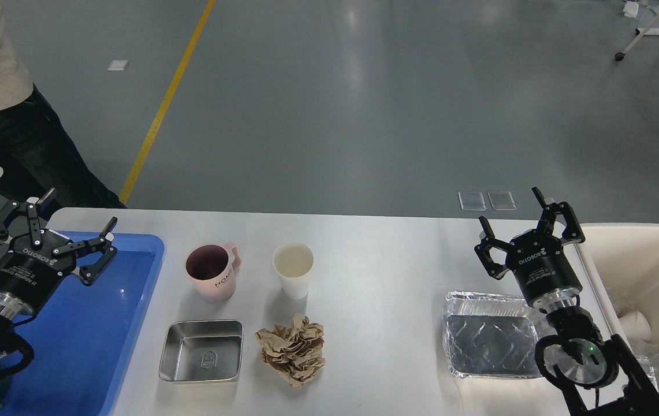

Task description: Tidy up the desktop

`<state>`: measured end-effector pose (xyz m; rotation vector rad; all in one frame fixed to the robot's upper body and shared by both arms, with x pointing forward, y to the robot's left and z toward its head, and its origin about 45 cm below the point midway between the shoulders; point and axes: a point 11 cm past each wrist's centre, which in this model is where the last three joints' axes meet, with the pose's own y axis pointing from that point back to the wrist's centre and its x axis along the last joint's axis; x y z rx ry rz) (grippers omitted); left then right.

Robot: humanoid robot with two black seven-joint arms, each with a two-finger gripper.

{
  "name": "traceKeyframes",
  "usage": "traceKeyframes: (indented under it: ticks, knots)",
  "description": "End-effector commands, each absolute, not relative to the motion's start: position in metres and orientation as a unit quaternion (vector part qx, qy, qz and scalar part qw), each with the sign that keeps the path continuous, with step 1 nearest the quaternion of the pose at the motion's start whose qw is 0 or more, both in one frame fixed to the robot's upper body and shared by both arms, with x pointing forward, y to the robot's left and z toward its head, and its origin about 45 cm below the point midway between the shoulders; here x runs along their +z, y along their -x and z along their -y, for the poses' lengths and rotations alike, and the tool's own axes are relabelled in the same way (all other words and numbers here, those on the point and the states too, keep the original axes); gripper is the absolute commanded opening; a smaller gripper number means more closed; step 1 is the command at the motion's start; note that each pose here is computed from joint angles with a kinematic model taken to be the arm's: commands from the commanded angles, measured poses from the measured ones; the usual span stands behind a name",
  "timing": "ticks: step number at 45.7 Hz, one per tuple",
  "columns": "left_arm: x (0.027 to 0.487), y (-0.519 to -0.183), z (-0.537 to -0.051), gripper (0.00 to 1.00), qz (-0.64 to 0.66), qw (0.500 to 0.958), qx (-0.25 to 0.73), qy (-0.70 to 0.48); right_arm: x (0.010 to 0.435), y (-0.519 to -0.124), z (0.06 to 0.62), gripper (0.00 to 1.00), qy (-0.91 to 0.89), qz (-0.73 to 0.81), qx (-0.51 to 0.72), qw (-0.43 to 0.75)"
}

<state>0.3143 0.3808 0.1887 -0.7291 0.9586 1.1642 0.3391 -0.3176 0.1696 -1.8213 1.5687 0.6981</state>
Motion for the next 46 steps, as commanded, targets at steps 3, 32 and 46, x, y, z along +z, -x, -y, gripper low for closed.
traceKeyframes:
  ticks: [3, 32, 46]
  knots:
    - [0.1880, -0.3145, -0.3811, 0.99, -0.428, 0.666, 0.518, 0.324, 0.1695, -0.3389, 0.3175, 1.00, 0.691, -0.595, 0.265, 0.314]
    - [0.1856, -0.3102, -0.3800, 0.99, -0.432, 0.661, 0.520, 0.324, 0.1688, -0.3385, 0.3165, 1.00, 0.689, -0.594, 0.267, 0.317]
    - [0.1871, -0.3120, -0.3825, 0.99, -0.425, 0.649, 0.529, 0.343, 0.1685, -0.3385, 0.3155, 1.00, 0.689, -0.594, 0.268, 0.318]
